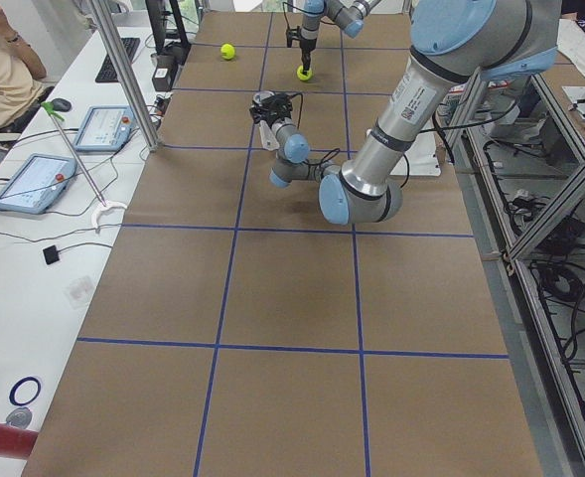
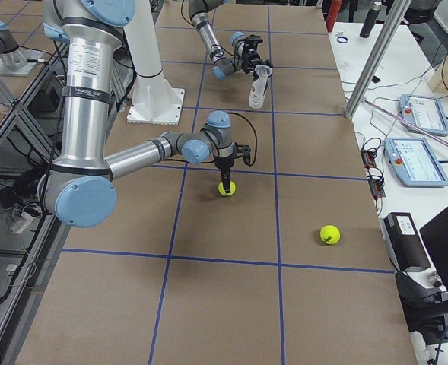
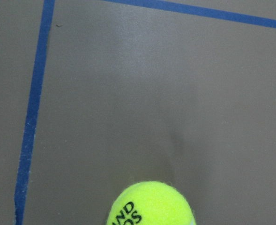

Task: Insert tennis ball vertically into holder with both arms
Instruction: 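Hold the can upright with the left gripper while the right grasps the nearer ball, then carry the tennis ball with the right gripper over the can's opening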

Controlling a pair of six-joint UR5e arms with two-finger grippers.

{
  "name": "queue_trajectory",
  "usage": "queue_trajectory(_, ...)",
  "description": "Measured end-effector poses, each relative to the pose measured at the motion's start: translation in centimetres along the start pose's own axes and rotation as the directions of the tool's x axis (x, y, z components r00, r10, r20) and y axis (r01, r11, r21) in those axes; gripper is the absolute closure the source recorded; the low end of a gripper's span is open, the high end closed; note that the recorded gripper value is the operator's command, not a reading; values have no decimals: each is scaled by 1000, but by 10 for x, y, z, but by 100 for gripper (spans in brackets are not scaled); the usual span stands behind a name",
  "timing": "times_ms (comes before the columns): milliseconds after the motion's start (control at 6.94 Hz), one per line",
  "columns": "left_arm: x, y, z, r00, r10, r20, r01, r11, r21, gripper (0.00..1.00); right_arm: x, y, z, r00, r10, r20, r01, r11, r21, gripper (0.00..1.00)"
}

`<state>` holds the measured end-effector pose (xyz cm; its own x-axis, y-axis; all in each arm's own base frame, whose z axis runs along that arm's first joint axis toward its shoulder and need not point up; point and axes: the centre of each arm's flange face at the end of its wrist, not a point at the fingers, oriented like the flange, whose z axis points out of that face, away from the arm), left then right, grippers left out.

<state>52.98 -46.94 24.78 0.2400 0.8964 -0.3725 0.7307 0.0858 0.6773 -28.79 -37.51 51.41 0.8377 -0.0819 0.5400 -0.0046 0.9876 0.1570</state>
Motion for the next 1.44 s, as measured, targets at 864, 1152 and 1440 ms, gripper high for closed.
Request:
queue_trajectory(864,7,5,1,1000,-12,22,12,1000,11,17,-19,8,3,999,-45,-2,45,999,-1,99)
queue_trajectory(1152,8,5,1,1000,-13,25,13,1000,15,17,-26,-19,-33,993,-1,116,3,1000,-15,99)
queue_trajectory(1440,9,5,1,1000,-14,24,14,1000,15,17,-49,-62,-85,958,43,284,-37,999,-28,100)
